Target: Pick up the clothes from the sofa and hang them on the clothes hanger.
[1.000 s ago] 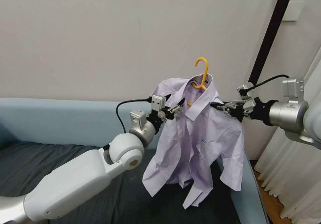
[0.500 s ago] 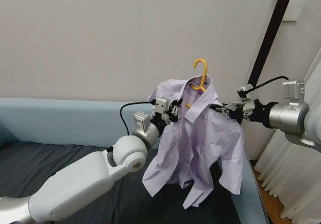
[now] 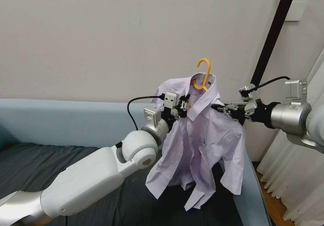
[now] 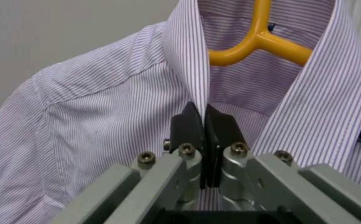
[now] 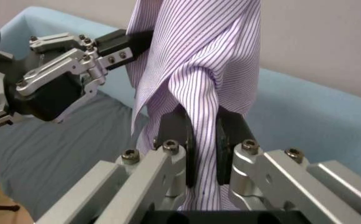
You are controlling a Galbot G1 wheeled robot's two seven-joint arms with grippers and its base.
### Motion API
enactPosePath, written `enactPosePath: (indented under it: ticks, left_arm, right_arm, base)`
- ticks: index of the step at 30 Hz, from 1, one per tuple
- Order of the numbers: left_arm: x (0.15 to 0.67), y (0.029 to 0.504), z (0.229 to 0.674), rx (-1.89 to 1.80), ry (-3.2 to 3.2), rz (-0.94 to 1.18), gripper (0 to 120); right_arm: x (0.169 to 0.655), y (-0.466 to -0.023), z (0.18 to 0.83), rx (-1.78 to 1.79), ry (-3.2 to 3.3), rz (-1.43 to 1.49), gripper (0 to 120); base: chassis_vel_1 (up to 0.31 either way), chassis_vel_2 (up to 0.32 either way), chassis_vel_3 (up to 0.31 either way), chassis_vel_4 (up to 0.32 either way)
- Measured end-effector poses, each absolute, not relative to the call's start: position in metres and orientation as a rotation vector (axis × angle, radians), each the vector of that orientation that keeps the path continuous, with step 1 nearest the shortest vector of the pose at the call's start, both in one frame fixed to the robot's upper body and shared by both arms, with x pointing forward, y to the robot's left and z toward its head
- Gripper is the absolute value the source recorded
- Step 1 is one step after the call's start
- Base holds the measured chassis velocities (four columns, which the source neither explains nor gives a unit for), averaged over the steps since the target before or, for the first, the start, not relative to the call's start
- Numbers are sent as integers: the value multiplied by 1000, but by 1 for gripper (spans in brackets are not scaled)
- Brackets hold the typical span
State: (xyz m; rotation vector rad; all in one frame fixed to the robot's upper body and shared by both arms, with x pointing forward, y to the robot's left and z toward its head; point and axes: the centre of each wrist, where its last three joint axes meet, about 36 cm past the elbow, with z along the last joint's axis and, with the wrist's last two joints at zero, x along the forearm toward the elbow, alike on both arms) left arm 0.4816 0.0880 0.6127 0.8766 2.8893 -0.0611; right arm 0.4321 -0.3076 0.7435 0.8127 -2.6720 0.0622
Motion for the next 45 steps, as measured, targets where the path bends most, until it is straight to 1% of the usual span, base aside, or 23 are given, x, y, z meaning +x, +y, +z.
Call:
enactPosePath:
  ticks: [8, 9, 11, 12, 13, 14, 15, 17, 18, 20, 21, 22, 24, 26, 27, 30, 32, 33, 36, 40, 41, 42, 45]
  left_arm:
    - [473, 89, 612, 866, 2912, -35, 0]
    - [471, 90, 611, 864, 2915, -31, 3]
    - [466, 95, 609, 842, 2927, 14, 12]
    - [466, 95, 609, 842, 2927, 14, 12]
    - [463, 99, 607, 822, 2931, 47, 18]
    - [461, 102, 606, 810, 2934, 74, 19]
    - [458, 110, 602, 782, 2935, 144, 26]
    - [456, 116, 600, 769, 2934, 179, 29]
    - [451, 123, 596, 761, 2933, 219, 35]
    - [442, 134, 591, 749, 2918, 263, 43]
    - [431, 145, 584, 738, 2918, 269, 50]
    - [431, 145, 584, 738, 2918, 269, 50]
    - [418, 155, 574, 732, 2921, 260, 56]
    - [402, 177, 565, 683, 2900, 223, 67]
    - [402, 177, 565, 683, 2900, 223, 67]
    - [380, 199, 555, 625, 2897, 124, 79]
    - [354, 212, 530, 549, 2914, 46, 88]
    - [354, 212, 530, 549, 2914, 46, 88]
    - [323, 222, 489, 433, 2929, 24, 98]
    - [313, 227, 468, 349, 2931, 27, 100]
    - [301, 229, 436, 218, 2936, 12, 100]
    - [301, 229, 436, 218, 2936, 12, 100]
    - [275, 226, 396, 79, 2962, -54, 100]
  right_arm:
    - [430, -304, 743, 825, -2668, 57, 8]
    - [430, -304, 743, 825, -2668, 56, 8]
    - [431, -306, 744, 822, -2670, 49, 8]
    - [431, -306, 744, 822, -2670, 49, 8]
    - [432, -307, 744, 815, -2673, 42, 8]
    - [433, -308, 745, 810, -2675, 39, 8]
    - [434, -311, 746, 794, -2679, 33, 8]
    - [434, -312, 746, 790, -2681, 32, 8]
    - [434, -313, 748, 781, -2686, 29, 8]
    - [433, -312, 753, 758, -2696, 14, 8]
    - [432, -312, 758, 730, -2706, -2, 8]
    - [432, -312, 758, 730, -2706, -2, 8]
    - [432, -312, 763, 699, -2714, -32, 8]
    - [437, -315, 768, 679, -2724, -73, 8]
    - [437, -315, 768, 679, -2724, -73, 8]
    - [442, -317, 776, 682, -2746, -112, 8]
    - [448, -322, 791, 674, -2769, -152, 8]
    - [448, -322, 791, 674, -2769, -152, 8]
    - [453, -329, 812, 657, -2793, -169, 8]
    - [454, -330, 824, 652, -2807, -158, 8]
    - [454, -329, 840, 642, -2828, -145, 8]
    - [454, -329, 840, 642, -2828, -145, 8]
    - [460, -326, 853, 636, -2853, -145, 8]
  base:
    - [0, 0, 0, 0]
    - [0, 0, 0, 0]
    - [0, 0, 0, 0]
    - [0, 0, 0, 0]
    - [0, 0, 0, 0]
    - [0, 0, 0, 0]
    - [0, 0, 0, 0]
    - [0, 0, 0, 0]
    - [0, 0, 0, 0]
    - [0, 0, 0, 0]
    - [0, 0, 0, 0]
    - [0, 0, 0, 0]
    - [0, 0, 0, 0]
    - [0, 0, 0, 0]
    - [0, 0, 0, 0]
    - [0, 0, 0, 0]
    - [0, 0, 0, 0]
    - [0, 0, 0, 0]
    - [0, 0, 0, 0]
    - [0, 0, 0, 0]
    - [0, 0, 0, 0]
    - [0, 0, 0, 0]
    - [0, 0, 0, 0]
